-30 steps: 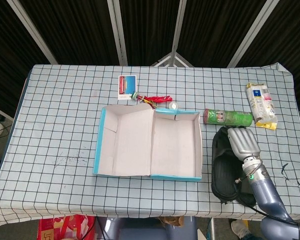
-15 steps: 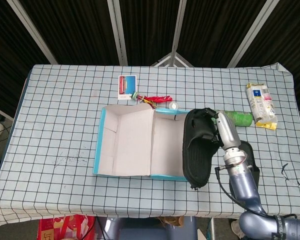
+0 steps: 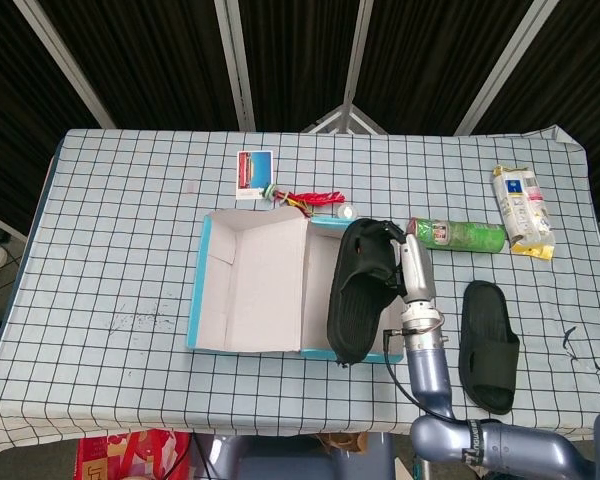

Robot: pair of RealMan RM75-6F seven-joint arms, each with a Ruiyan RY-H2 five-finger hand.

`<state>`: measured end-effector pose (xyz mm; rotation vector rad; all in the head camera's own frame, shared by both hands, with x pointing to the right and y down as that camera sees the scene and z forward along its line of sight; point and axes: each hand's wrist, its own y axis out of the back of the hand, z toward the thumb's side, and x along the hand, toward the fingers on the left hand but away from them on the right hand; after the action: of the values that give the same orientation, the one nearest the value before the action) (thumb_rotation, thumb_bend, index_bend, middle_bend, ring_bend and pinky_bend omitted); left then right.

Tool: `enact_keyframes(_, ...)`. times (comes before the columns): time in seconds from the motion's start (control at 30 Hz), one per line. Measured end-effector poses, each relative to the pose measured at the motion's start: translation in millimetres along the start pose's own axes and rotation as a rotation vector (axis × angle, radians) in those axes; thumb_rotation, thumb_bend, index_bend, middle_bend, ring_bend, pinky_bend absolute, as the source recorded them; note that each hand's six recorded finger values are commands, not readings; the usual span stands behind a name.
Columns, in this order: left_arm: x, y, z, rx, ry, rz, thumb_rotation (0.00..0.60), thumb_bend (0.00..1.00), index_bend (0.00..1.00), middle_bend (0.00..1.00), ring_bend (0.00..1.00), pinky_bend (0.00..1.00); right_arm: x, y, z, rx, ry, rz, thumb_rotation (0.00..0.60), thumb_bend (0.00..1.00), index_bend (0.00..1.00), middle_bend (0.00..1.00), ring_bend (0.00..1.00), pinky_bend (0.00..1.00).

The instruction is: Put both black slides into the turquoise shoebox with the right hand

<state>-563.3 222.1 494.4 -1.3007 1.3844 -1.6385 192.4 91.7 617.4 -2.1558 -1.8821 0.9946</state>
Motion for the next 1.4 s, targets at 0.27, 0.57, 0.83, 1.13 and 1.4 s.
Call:
enact_keyframes(0.27,0,0,-1,-0.003,0.002,0.0,0.6,0.37,0.08,0.0,0.0,0.09,-10,-23,-5,0.063,0.036,-0.038,0.6,0.5,0.49,0.52,0.5,0.29)
enact_keyframes(0.57,3,-2,-3,-0.002,0.005,-0.01,0.6,0.37,0.08,0.0,0.0,0.09,-16,-53,-20,0.154,0.036,-0.005,0.6,0.5,0.49,0.52,0.5,0.29)
enact_keyframes(0.83,3,-3,-2,0.001,0.004,-0.014,0.6,0.37,0.08,0.0,0.0,0.09,-11,-70,-26,0.167,0.021,0.032,0.6,0.5,0.49,0.52,0.5,0.29)
enact_keyframes(1.13,3,-1,-4,-0.005,0.009,-0.007,0.6,0.37,0.08,0.0,0.0,0.09,-18,-73,-31,0.205,0.034,0.023,0.6,0.5,0.49,0.52,0.5,0.29)
enact_keyframes(1.4,3,-1,-3,-0.002,0.008,-0.009,0.6,0.37,0.08,0.0,0.0,0.09,-27,-73,-43,0.235,0.058,0.017,0.6,0.5,0.5,0.52,0.5,0.29)
